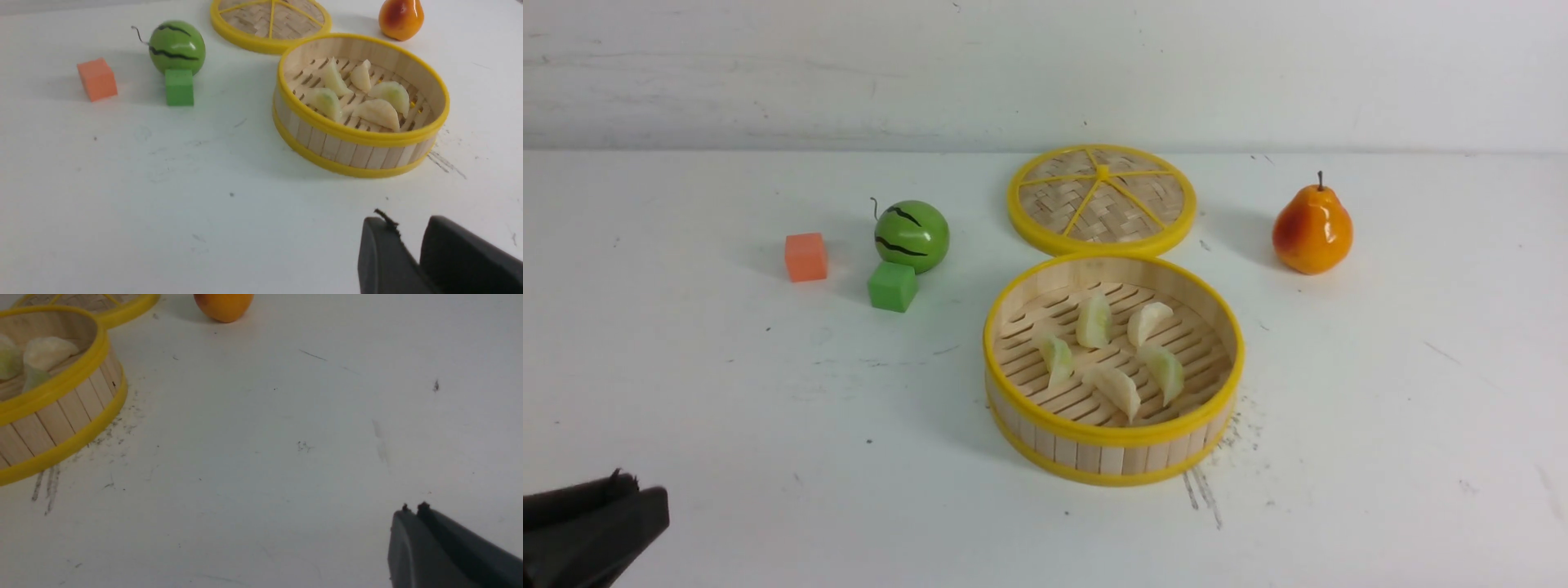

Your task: Put the dumplings into the steamer on the white table.

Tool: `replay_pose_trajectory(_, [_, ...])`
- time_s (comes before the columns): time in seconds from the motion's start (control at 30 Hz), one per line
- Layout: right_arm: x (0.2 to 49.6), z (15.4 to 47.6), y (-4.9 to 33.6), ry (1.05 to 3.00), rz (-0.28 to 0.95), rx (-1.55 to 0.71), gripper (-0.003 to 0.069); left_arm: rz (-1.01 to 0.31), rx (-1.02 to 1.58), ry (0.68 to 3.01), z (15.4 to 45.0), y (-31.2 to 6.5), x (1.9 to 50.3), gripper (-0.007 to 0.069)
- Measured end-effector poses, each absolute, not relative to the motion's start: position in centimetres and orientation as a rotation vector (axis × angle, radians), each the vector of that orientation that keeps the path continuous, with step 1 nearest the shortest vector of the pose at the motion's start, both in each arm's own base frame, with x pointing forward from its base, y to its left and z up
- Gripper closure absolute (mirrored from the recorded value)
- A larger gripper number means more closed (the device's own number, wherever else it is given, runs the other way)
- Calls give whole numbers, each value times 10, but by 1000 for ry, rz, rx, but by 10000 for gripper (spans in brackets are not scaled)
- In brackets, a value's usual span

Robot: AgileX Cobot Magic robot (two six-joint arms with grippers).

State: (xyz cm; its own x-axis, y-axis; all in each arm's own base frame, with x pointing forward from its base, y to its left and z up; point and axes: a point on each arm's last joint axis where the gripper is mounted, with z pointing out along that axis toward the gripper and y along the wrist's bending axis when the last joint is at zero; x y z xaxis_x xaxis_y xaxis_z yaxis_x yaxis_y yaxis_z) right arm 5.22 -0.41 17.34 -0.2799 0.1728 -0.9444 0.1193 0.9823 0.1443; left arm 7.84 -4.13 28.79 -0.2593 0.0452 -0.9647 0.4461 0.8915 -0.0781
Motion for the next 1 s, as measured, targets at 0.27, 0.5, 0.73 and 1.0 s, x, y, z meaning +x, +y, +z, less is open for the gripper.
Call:
replay_pose_trajectory(0.27, [52, 173, -4, 1859, 53, 213, 645, -317, 224, 1611, 276, -28, 80, 639])
replay_pose_trajectory(0.5, [52, 173, -4, 1859, 54, 214, 642, -118, -86, 1607, 220, -1, 64, 639])
replay_pose_trajectory(0.73, [52, 173, -4, 1859, 54, 214, 636, -185, -212, 1640, 191, 1, 58, 639])
replay_pose_trajectory(1.0, [52, 173, -4, 1859, 54, 214, 626, -138, -207, 1855, 171, 1, 53, 639])
